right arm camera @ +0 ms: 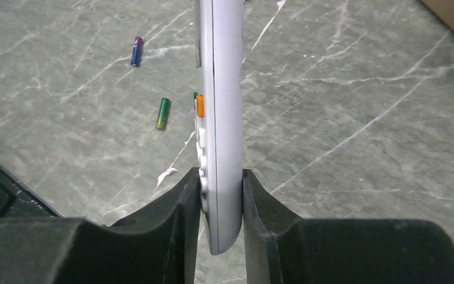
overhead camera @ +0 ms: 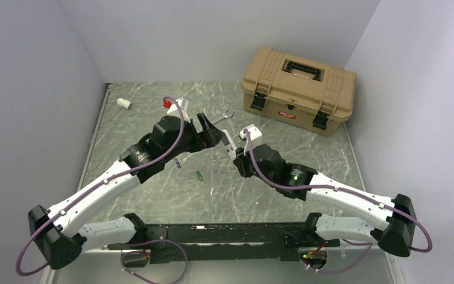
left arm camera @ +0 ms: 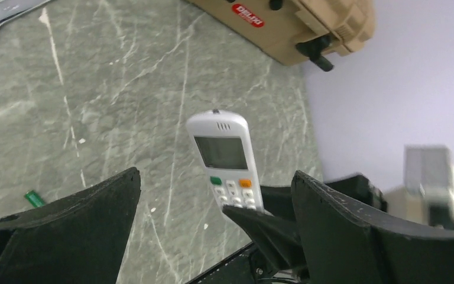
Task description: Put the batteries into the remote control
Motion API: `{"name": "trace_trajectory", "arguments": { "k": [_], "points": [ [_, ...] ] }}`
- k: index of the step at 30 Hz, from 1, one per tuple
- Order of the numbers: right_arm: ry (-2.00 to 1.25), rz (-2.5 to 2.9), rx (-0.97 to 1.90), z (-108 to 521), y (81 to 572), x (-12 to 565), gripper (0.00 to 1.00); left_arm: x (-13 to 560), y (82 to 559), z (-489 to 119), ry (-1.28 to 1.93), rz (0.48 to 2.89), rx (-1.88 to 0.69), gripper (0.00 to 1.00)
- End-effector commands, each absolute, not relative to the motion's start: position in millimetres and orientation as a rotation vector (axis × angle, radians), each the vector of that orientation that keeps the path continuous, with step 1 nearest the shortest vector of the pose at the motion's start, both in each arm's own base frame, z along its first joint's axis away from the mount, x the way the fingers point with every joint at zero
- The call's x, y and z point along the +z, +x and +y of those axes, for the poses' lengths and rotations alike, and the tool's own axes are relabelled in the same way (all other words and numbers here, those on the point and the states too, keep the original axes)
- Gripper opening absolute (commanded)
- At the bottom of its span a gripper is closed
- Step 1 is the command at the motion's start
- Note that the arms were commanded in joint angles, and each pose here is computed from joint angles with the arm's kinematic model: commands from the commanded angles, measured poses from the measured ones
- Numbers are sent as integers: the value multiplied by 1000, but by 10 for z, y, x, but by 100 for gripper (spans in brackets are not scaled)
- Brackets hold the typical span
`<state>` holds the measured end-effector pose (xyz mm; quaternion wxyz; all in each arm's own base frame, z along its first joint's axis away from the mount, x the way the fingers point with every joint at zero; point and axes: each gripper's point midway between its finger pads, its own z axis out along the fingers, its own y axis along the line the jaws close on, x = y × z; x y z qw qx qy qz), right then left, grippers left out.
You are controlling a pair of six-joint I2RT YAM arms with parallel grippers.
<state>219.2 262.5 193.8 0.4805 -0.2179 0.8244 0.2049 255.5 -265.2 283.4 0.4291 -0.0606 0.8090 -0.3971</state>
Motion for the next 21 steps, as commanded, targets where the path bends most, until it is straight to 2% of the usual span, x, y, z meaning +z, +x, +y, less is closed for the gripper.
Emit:
{"name": "trace_trajectory", "arguments": {
  "k": [1,15,19,21],
  "points": [
    [-481,1872,359,2549,2243,2310,0,2732,2558,-2561,-245,2145,-841,99],
    [-576,1783,220,2791,2014,2346,0,2721,2523,-2784,-306,2240,-860,99],
    [-566,1770,193,2830,1998,2345,0,2701,2525,-2864,-300,2253,-892,96],
    [-550,1765,153,2817,2032,2351,0,2697,2515,-2911,-292,2256,-916,90]
  ]
}}
